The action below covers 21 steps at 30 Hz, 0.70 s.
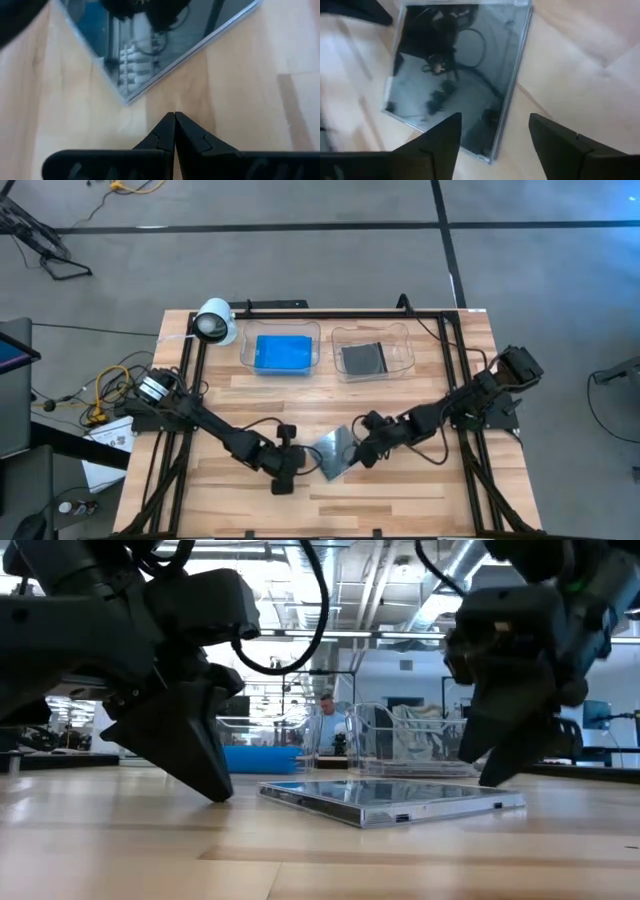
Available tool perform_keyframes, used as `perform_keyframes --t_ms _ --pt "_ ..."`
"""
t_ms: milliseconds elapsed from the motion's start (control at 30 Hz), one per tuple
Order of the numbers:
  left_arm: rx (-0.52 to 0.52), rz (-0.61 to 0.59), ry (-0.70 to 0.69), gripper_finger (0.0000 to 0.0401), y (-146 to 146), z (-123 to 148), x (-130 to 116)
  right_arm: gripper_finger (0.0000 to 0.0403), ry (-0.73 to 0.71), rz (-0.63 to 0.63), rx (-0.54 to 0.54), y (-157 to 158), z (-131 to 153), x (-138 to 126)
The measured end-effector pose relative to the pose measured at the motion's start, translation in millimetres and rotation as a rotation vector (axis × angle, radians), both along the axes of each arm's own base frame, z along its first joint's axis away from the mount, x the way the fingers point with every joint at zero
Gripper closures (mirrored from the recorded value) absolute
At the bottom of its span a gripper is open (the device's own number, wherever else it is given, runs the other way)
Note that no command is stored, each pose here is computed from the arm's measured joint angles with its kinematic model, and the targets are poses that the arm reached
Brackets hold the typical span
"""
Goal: Pick & place jewel cases by type
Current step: Put the black cd case into the right transparent bin
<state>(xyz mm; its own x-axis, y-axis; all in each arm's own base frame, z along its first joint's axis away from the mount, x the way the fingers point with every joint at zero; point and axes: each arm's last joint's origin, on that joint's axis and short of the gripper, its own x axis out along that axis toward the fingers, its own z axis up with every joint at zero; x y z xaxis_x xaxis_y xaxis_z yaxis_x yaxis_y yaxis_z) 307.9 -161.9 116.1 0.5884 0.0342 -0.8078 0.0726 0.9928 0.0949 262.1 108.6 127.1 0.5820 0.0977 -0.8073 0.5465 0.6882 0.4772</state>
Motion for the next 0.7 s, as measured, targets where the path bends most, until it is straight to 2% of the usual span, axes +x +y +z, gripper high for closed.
perform_keyframes --t_ms 167,367,467,700 --pt "-0.041 -0.028 -0.021 0.0401 -2.7 1.0 2.8 0.0164 -0.120 -0.029 0.101 -8.0 -13.6 -7.9" --pt "-0.128 -0.122 -0.057 0.0401 -10.6 4.2 6.5 0.0163 -0.141 -0.042 0.120 -10.5 -16.8 -10.7" --pt "-0.121 -0.116 -0.060 0.0401 -9.6 3.2 7.4 0.0163 -0.142 -0.039 0.134 -12.1 -16.4 -9.6" --pt "-0.081 -0.107 -0.176 0.0401 -12.3 2.4 16.1 0.0163 -0.124 -0.036 0.133 -15.2 -17.2 -9.3"
